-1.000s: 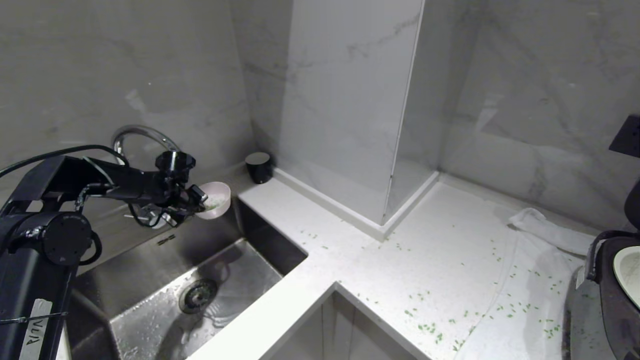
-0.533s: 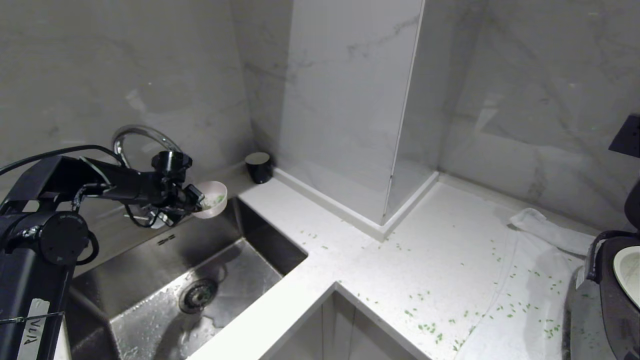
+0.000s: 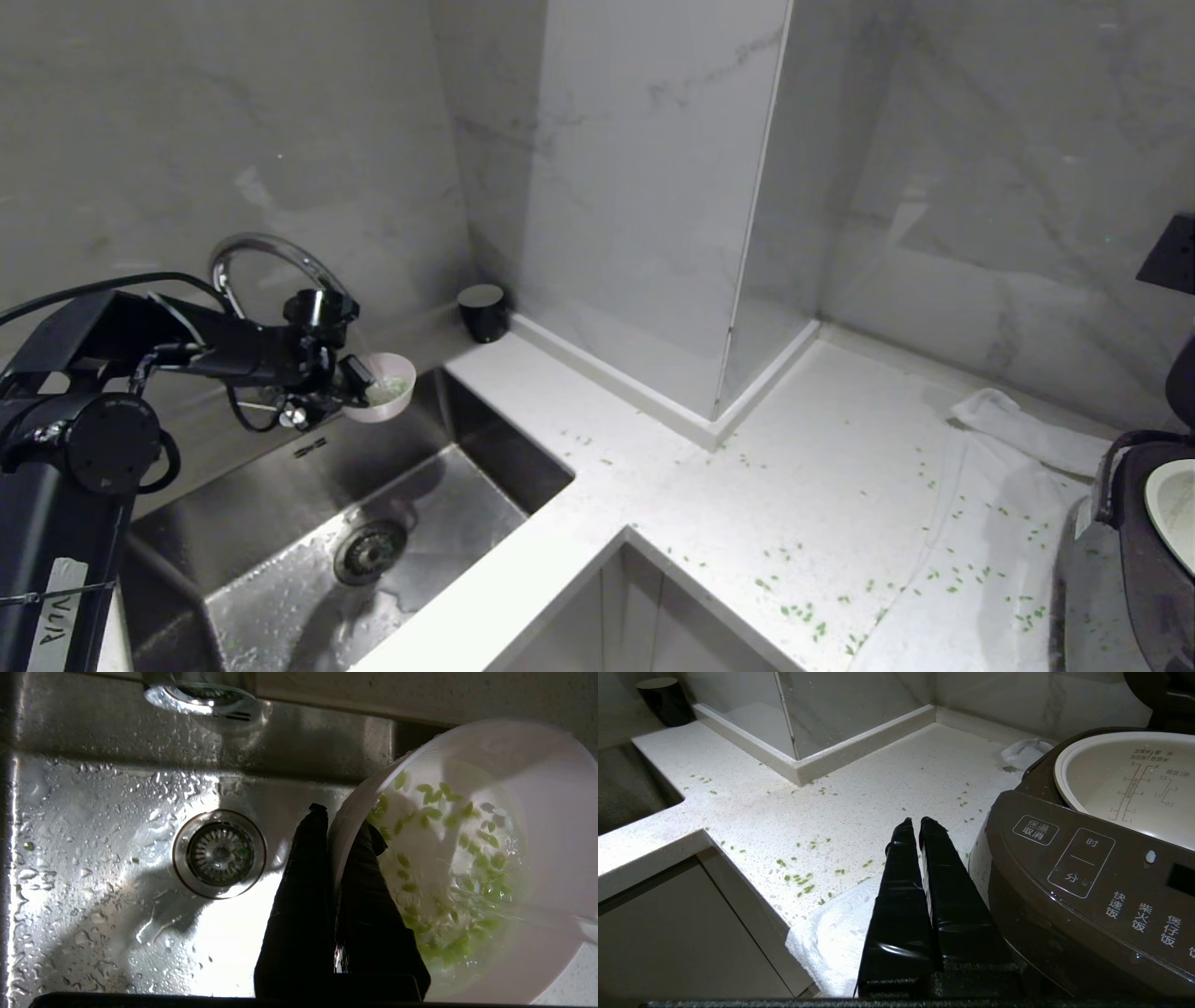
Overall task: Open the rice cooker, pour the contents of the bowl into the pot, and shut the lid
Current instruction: Fill a bowl with water from the tap
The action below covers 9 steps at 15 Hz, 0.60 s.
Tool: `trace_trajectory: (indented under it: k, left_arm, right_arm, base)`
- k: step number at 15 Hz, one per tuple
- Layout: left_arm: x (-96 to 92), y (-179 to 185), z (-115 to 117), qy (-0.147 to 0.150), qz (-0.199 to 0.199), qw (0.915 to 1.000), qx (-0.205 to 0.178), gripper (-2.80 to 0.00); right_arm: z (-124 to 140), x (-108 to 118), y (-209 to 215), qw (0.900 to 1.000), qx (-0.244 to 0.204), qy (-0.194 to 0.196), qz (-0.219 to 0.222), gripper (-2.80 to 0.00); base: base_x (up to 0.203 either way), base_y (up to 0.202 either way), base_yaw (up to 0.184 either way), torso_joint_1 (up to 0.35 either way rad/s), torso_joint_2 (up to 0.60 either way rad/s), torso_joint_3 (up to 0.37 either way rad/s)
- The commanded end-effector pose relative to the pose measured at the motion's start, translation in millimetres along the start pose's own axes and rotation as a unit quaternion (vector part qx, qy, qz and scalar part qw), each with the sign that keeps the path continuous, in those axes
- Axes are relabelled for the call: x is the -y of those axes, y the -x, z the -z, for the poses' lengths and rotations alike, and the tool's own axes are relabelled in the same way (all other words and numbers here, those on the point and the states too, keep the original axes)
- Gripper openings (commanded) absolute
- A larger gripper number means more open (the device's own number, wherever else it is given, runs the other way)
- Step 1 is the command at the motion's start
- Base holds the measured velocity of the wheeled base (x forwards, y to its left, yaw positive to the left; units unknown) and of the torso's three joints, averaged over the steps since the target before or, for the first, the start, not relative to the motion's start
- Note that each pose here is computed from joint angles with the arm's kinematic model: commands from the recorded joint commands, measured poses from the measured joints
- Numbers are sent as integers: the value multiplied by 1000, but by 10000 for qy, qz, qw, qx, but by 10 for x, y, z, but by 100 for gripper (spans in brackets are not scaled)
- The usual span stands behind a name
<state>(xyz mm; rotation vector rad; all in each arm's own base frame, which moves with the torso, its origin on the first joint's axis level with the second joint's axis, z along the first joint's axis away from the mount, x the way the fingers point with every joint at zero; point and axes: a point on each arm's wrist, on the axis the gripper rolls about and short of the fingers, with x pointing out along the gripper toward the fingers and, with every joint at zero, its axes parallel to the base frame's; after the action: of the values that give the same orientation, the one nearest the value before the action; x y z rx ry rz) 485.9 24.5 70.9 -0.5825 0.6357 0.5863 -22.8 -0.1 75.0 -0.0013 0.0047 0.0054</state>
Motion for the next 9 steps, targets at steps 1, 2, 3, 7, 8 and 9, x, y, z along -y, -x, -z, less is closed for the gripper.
trace_trajectory:
  k: [1, 2, 3, 7, 8, 9]
  left_arm:
    - [80, 50, 88, -15, 65, 10000, -56, -280]
    - [105, 63, 117, 5, 100, 9999, -91, -280]
    - [125, 67, 132, 69, 135, 9998, -113, -280]
    - [61, -7, 117, 128, 102, 9997, -177, -280]
    - [11, -40, 92, 107, 27, 9998, -164, -280]
    - [-29, -37, 46, 63, -6, 9999, -141, -280]
  right_arm:
    - [4, 0, -1, 10000, -7, 1, -4, -280]
    - [4, 0, -1, 10000, -7, 1, -3, -280]
    - [8, 0, -1, 10000, -7, 1, -4, -280]
    - [5, 0, -1, 10000, -4, 1, -4, -280]
    - [4, 0, -1, 10000, -7, 1, -3, -280]
    - [4, 0, -1, 10000, -7, 1, -4, -280]
  base:
    - [0, 0, 0, 0, 0, 0]
    - [0, 0, 0, 0, 0, 0]
    - [0, 0, 0, 0, 0, 0]
    - [0, 0, 0, 0, 0, 0]
    - [0, 0, 0, 0, 0, 0]
    - [0, 0, 0, 0, 0, 0]
